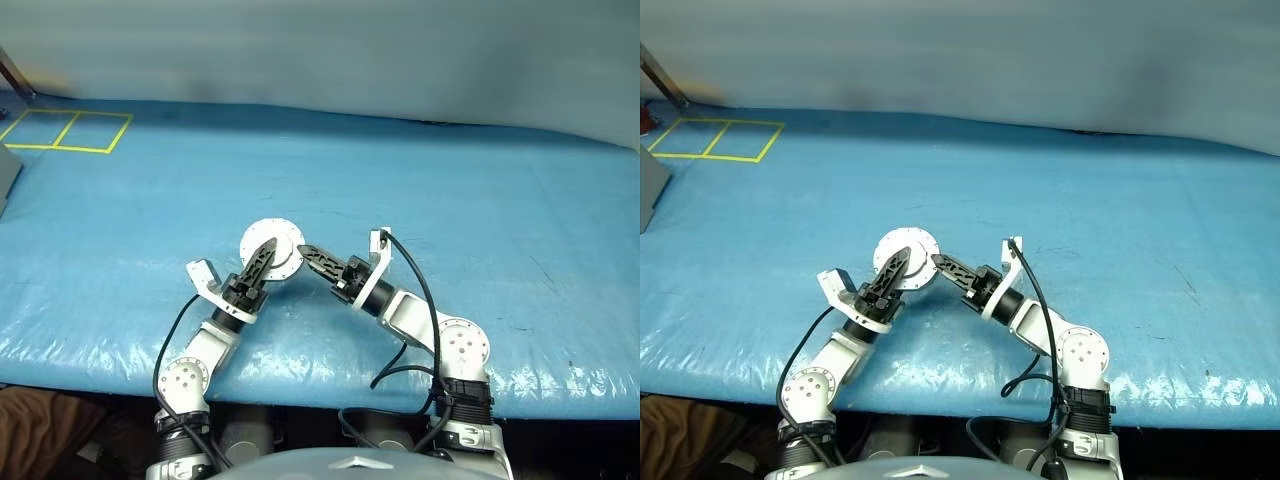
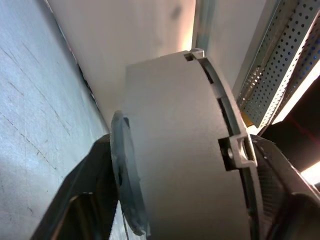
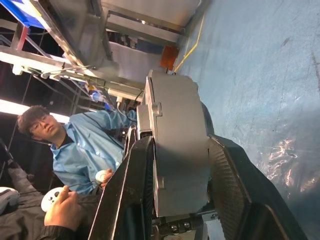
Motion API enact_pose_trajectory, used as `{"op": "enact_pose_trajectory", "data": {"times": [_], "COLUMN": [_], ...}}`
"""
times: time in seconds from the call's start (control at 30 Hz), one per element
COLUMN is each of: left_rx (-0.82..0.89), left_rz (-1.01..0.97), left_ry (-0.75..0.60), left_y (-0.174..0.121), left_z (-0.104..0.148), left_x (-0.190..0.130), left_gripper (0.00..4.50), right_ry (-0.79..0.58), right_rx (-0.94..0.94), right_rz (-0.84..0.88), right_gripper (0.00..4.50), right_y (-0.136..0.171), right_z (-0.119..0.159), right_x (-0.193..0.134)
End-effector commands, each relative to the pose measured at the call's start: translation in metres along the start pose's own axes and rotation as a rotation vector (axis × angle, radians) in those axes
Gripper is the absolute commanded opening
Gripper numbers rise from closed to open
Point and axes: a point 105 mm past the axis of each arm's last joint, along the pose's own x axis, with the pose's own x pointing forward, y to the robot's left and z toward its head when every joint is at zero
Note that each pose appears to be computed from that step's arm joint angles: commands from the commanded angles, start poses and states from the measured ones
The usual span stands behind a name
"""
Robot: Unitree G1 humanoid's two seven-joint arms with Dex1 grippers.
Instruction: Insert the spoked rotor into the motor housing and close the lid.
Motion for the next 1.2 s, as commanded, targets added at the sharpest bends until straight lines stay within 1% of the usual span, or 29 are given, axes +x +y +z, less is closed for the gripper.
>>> {"op": "enact_pose_trajectory", "data": {"times": [0.03,0.17,0.4,0.47,0.5,0.63,0.73,0.87,1.0,1.07,1.2], "left_rx": [0.008,0.014,0.02,0.031,0.033,0.029,0.031,0.082,0.195,0.222,0.232], "left_rz": [-0.012,0.002,0.027,0.044,0.051,0.052,0.057,0.107,0.254,0.327,0.406], "left_ry": [0.002,0.0,-0.073,-0.095,-0.103,-0.121,-0.152,-0.209,-0.287,-0.313,-0.322], "left_y": [-0.004,-0.004,-0.002,0.001,0.002,0.003,0.004,0.01,0.026,0.034,0.047], "left_z": [0.0,0.001,0.013,0.016,0.017,0.019,0.023,0.035,0.065,0.078,0.088], "left_x": [0.002,0.003,0.009,0.01,0.01,0.012,0.014,0.018,0.033,0.04,0.051], "left_gripper": [2.57,2.57,2.57,2.57,2.57,2.57,2.57,2.57,2.57,2.57,2.57], "right_ry": [-0.009,-0.012,-0.025,-0.037,-0.041,-0.062,-0.101,-0.134,-0.111,-0.138,-0.177], "right_rx": [-0.03,-0.029,-0.056,-0.065,-0.068,-0.097,-0.129,-0.236,-0.4,-0.434,-0.446], "right_rz": [0.099,0.088,0.06,0.055,0.054,0.039,0.004,-0.077,-0.122,-0.134,-0.13], "right_gripper": [1.25,1.25,1.25,1.98,2.21,3.48,3.48,3.48,3.48,3.48,3.48], "right_y": [0.022,0.02,0.015,0.014,0.014,0.013,0.008,-0.004,-0.009,-0.01,-0.009], "right_z": [0.002,0.002,0.006,0.009,0.01,0.015,0.022,0.03,0.033,0.039,0.045], "right_x": [0.004,0.005,0.004,0.004,0.004,0.003,0.002,-0.004,-0.013,-0.017,-0.022]}}
